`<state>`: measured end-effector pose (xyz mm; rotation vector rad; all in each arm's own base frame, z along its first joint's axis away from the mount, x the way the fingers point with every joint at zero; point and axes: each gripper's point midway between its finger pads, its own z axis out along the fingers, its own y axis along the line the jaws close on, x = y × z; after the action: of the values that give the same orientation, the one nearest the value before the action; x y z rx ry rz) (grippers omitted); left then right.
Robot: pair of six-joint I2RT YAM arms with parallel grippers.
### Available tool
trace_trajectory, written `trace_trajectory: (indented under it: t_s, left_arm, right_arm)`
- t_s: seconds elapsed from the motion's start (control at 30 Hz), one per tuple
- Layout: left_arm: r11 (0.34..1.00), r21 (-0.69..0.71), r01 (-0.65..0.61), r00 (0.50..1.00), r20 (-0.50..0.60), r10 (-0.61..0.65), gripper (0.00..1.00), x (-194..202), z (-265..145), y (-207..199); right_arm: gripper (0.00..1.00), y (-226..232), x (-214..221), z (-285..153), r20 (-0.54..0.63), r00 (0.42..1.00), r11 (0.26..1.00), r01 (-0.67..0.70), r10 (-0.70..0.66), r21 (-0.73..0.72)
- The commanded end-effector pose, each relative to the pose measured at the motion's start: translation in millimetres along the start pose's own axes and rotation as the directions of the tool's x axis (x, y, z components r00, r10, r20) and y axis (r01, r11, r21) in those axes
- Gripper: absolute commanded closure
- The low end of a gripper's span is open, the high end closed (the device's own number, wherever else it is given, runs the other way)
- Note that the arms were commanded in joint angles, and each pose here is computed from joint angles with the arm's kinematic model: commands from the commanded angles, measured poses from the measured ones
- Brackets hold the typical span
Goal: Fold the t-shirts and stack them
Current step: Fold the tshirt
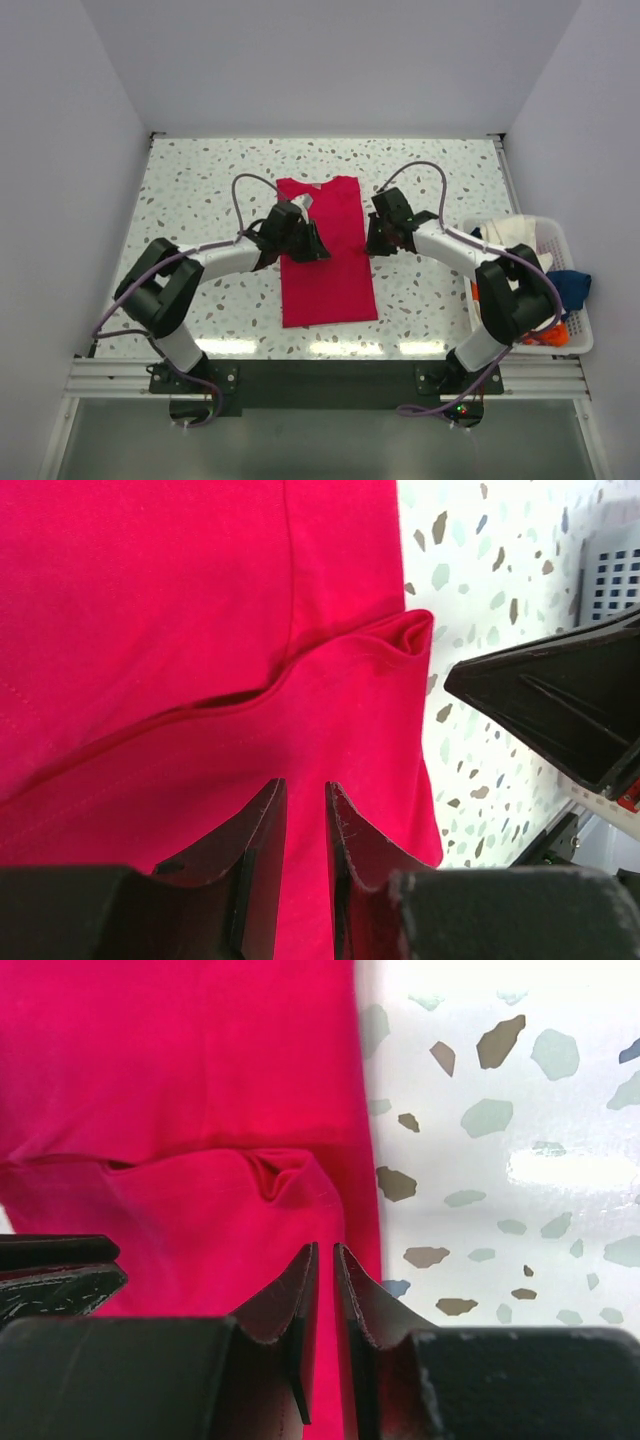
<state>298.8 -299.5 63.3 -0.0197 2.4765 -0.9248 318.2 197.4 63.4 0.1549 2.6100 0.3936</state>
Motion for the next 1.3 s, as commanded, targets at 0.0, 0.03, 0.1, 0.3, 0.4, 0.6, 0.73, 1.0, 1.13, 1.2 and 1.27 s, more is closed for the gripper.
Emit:
trace_trajectory:
  t_s: [0.0,0.03,0.1,0.3,0.4,0.6,0.73,1.0,1.13,1.2,1.27]
  left_arm:
    - [0.997,0.057,-0.044,0.999,-0.01,0.045,0.73,-5.4,11.9,-15.8]
    - [0.998,0.052,-0.046,0.999,-0.006,0.046,0.73,-7.6,14.5,-15.6]
    - [0.999,0.021,-0.041,0.999,-0.005,0.041,0.74,-7.6,22.7,-7.4]
    - [0.998,-0.052,-0.043,0.999,0.022,0.044,0.74,-18.8,37.9,5.1]
    - [0.996,-0.076,-0.039,0.999,0.018,0.041,0.74,-19.2,42.0,10.3]
    - [0.993,-0.11,-0.037,0.999,0.019,0.039,0.74,-21.8,44.7,15.5]
    - [0.989,-0.143,-0.04,0.999,0.009,0.041,0.74,-20.1,47.4,24.4]
    - [0.989,-0.143,-0.042,0.999,0.012,0.044,0.74,-21.5,45.9,27.8]
    - [0.994,-0.086,-0.073,0.996,0.036,0.076,0.7,-36.0,37.9,10.0]
    - [0.995,-0.033,-0.093,0.993,0.073,0.095,0.67,-48.8,26.2,-6.9]
    - [0.994,-0.019,-0.105,0.99,0.092,0.106,0.64,-54.8,15.3,-15.1]
  right_arm:
    - [0.84,5.3,-20.0,0.4,0.061,0.998,1.0,0.014,-0.014,0.008]
    - [0.84,4.2,-18.2,4.8,0.048,0.999,1.0,0.019,-0.019,0.015]
    - [0.83,6.1,-21.7,6.5,0.054,0.998,1.0,0.025,-0.025,0.013]
    - [0.75,3.7,-29.6,15.6,0.06,0.997,0.998,0.035,-0.037,0.049]
    - [0.74,2.4,-31.3,22.5,0.054,0.997,0.997,0.043,-0.046,0.066]
    - [0.75,-12.4,-30.0,37.3,0.035,0.998,0.991,0.05,-0.055,0.125]
    - [0.78,-24.3,-29.3,43.2,0.026,0.999,0.988,0.036,-0.041,0.152]
    - [0.84,-29.3,-24.1,45.8,0.01,0.999,0.988,0.03,-0.032,0.151]
    - [0.84,-26.4,-26.4,40.2,0.016,0.999,0.99,0.029,-0.032,0.141]
    - [0.82,-24.6,-32.0,30.9,0.035,0.999,0.991,0.023,-0.028,0.13]
    - [0.78,-23.2,-33.8,23.2,0.04,0.999,0.992,0.027,-0.032,0.125]
